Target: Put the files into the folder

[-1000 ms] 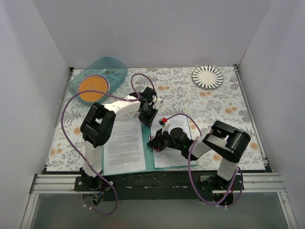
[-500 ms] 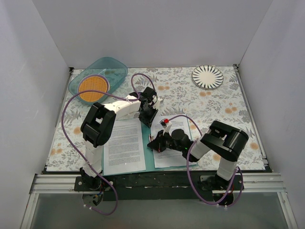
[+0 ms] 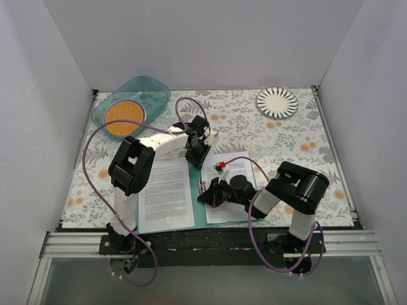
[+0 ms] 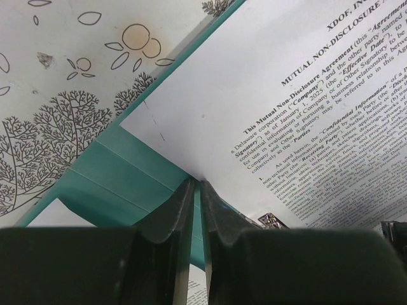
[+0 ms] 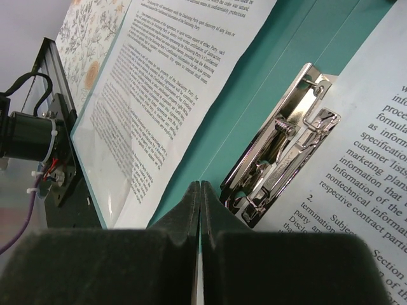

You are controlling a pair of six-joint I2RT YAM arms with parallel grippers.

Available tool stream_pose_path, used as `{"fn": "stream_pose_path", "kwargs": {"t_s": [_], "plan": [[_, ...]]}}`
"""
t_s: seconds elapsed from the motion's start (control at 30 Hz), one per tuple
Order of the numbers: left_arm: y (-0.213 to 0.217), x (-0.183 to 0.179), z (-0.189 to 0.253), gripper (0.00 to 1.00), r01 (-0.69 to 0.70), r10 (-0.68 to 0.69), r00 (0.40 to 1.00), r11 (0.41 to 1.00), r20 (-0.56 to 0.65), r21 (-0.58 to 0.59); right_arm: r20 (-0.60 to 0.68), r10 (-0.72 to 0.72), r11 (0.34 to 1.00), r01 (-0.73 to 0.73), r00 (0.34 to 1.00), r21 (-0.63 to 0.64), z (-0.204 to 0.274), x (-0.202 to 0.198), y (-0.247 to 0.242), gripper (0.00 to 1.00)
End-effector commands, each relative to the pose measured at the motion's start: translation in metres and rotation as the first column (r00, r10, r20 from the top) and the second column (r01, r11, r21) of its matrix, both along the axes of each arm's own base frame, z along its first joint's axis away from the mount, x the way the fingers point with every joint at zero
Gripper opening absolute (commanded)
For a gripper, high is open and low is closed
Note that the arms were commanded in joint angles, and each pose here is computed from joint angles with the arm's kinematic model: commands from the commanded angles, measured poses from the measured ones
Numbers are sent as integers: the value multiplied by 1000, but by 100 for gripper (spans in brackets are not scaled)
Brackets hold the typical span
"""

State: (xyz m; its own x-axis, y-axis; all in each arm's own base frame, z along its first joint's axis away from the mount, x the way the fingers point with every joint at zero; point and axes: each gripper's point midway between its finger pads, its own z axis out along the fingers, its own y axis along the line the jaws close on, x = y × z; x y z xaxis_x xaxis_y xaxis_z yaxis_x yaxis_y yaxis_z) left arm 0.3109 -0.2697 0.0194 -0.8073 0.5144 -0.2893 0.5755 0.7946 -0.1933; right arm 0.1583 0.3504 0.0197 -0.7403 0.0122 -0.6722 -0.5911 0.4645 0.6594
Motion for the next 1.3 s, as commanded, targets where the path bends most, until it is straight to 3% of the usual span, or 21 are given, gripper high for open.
{"fn": "stream_pose_path", "kwargs": {"t_s": [0.0,0.9,1.27], "plan": [[23,-17,-38,9,3,6,996,994,-84,109,-163,-56,927,-9,985,-374,-94,-31,-68,1],[17,-13,-30,9,2,7,996,996,-87,94,-283,-66,920,-52,957,-390,-128,-41,-72,1],[20,-15,-33,9,-1,10,996,995,-87,101,-78,2,941,-29,997,-337,-70,-6,-43,1]]}}
